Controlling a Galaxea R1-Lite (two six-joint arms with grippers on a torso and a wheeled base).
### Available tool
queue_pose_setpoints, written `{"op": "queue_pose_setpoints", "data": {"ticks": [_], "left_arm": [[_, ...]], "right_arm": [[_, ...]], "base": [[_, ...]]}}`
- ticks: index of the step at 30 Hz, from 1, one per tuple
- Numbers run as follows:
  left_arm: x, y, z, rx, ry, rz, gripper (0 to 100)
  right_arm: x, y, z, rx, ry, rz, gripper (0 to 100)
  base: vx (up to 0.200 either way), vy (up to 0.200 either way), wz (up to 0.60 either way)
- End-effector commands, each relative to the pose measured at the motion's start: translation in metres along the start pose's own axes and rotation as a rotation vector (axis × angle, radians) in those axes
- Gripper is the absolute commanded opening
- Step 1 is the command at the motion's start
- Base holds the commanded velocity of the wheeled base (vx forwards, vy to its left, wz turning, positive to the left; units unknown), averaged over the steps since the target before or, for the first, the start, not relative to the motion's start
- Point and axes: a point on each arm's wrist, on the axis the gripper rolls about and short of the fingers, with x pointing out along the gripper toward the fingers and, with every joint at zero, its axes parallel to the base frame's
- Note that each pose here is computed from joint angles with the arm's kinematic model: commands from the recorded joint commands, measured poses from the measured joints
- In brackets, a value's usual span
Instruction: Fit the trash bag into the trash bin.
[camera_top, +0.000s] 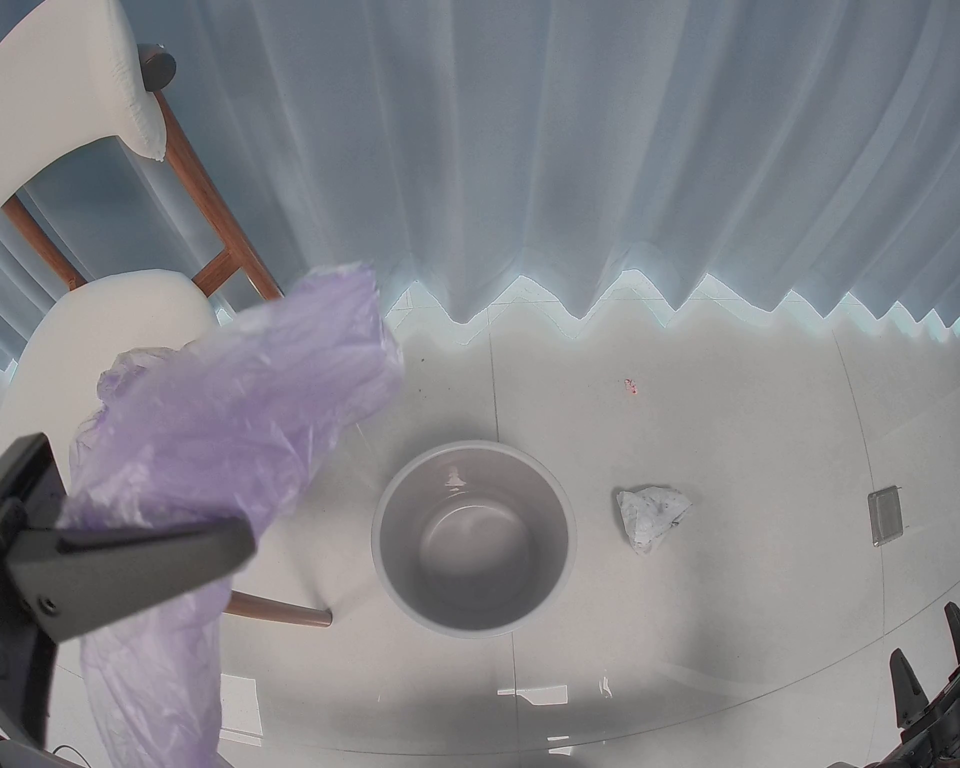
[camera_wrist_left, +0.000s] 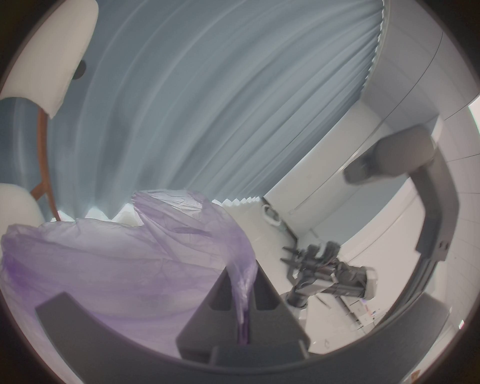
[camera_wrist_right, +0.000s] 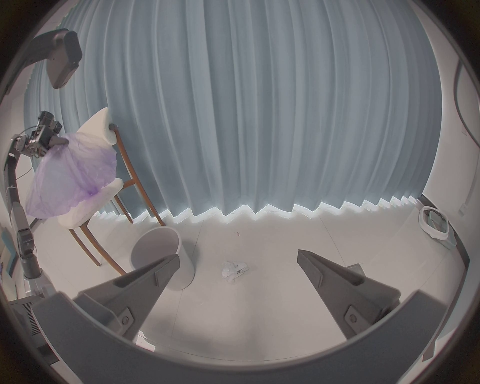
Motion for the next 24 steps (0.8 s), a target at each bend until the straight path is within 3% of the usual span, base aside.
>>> {"op": "queue_pose_setpoints", "data": {"ticks": [1, 5, 9, 14, 19, 24], "left_arm": [[-0.001, -0.003, 0.014, -0.020, -0.115, -0.082, 0], [0.007, 0.004, 0.019, -0.009, -0.151, -0.050, 0], [0.027, 0.016, 0.012, -0.021, -0.100, -0.004, 0], [0.032, 0.034, 0.000, -0.026, -0.115, 0.048, 0], [0.042, 0.040, -0.006, -0.017, -0.087, -0.023, 0], [0.047, 0.036, -0.016, -0.047, -0.037, -0.148, 0]], "right_arm": [[0.000, 0.000, -0.005, 0.000, 0.000, 0.000, 100], [0.000, 0.000, -0.005, 0.000, 0.000, 0.000, 100], [0.000, 0.000, -0.005, 0.000, 0.000, 0.000, 100], [0.000, 0.000, -0.005, 0.000, 0.000, -0.002, 100], [0.000, 0.000, -0.005, 0.000, 0.000, 0.000, 100], [0.000, 0.000, -0.005, 0.000, 0.000, 0.000, 100]], "base": [[0.000, 0.000, 0.00], [0.000, 0.000, 0.00], [0.000, 0.000, 0.00], [0.000, 0.000, 0.00], [0.000, 0.000, 0.00], [0.000, 0.000, 0.00]]}}
